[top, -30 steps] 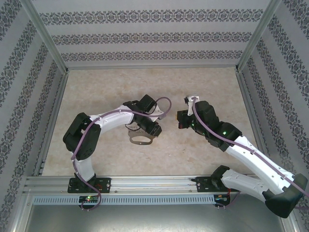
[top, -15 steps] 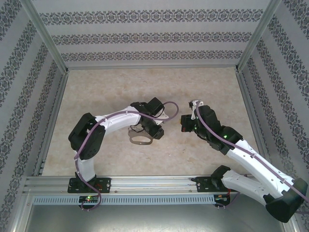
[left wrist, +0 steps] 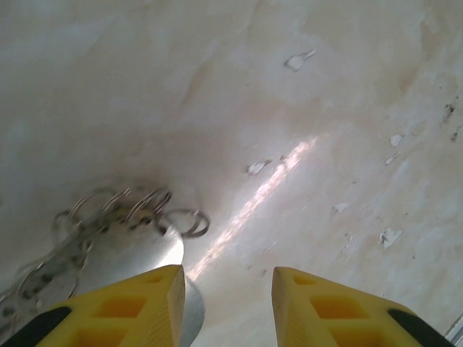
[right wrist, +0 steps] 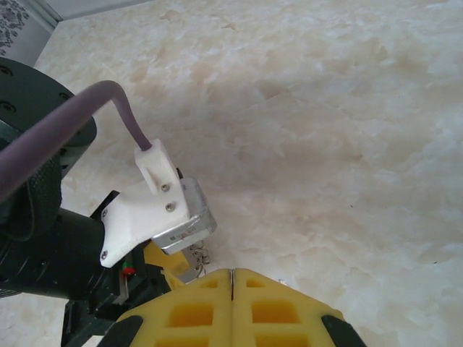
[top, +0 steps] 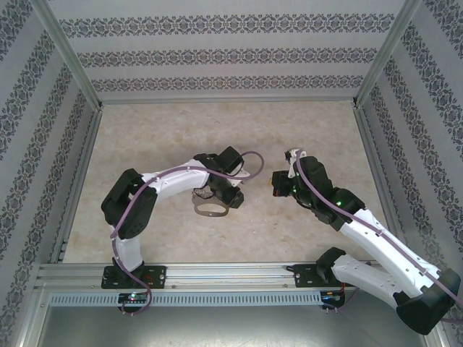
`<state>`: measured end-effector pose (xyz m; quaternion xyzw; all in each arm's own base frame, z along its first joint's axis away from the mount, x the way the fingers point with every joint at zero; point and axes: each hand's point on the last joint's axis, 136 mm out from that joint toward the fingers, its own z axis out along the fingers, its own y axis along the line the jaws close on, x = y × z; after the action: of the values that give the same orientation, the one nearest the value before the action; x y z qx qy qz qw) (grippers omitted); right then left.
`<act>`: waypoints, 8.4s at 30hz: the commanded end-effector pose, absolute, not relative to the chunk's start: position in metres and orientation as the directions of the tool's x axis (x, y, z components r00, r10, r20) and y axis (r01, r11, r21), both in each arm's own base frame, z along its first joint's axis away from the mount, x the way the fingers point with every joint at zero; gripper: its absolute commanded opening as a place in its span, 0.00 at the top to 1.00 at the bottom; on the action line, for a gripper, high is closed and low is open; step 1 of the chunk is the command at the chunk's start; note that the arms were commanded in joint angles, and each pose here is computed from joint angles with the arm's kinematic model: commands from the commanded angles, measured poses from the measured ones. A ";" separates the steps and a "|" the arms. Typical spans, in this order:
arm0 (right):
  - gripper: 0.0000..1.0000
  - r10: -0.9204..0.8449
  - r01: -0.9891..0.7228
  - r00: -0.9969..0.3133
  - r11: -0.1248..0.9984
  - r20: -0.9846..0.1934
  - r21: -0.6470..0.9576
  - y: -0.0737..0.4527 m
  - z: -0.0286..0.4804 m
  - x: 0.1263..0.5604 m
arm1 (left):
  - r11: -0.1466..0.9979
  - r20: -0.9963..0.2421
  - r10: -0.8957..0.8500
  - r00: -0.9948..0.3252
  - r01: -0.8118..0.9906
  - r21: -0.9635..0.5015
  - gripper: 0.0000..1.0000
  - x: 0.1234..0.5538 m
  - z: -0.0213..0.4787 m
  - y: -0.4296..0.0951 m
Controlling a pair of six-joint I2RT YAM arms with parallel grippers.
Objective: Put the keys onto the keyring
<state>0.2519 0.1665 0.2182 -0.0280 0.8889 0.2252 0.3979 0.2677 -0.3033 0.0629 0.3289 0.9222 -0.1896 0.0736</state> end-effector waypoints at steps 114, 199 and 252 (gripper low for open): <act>1.00 -0.070 -0.231 -0.946 0.831 -0.318 0.506 0.235 0.066 0.270 | 0.916 -0.219 0.110 -0.969 0.184 -0.356 0.71 0.305 0.043 -0.149; 0.64 -0.134 -0.292 -0.924 0.853 -0.360 0.433 0.245 0.073 0.282 | 0.893 -0.222 0.026 -0.975 0.123 -0.433 0.69 0.314 0.050 -0.153; 0.63 -0.116 -0.275 -0.923 0.867 -0.367 0.417 0.237 0.074 0.279 | 0.936 -0.176 0.143 -0.974 0.191 -0.297 0.75 0.303 0.029 -0.162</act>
<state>0.2809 0.2376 0.0691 -0.1003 0.9518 0.2415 0.1604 0.3089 -0.1627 0.0274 0.0727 0.9792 -0.1706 0.0829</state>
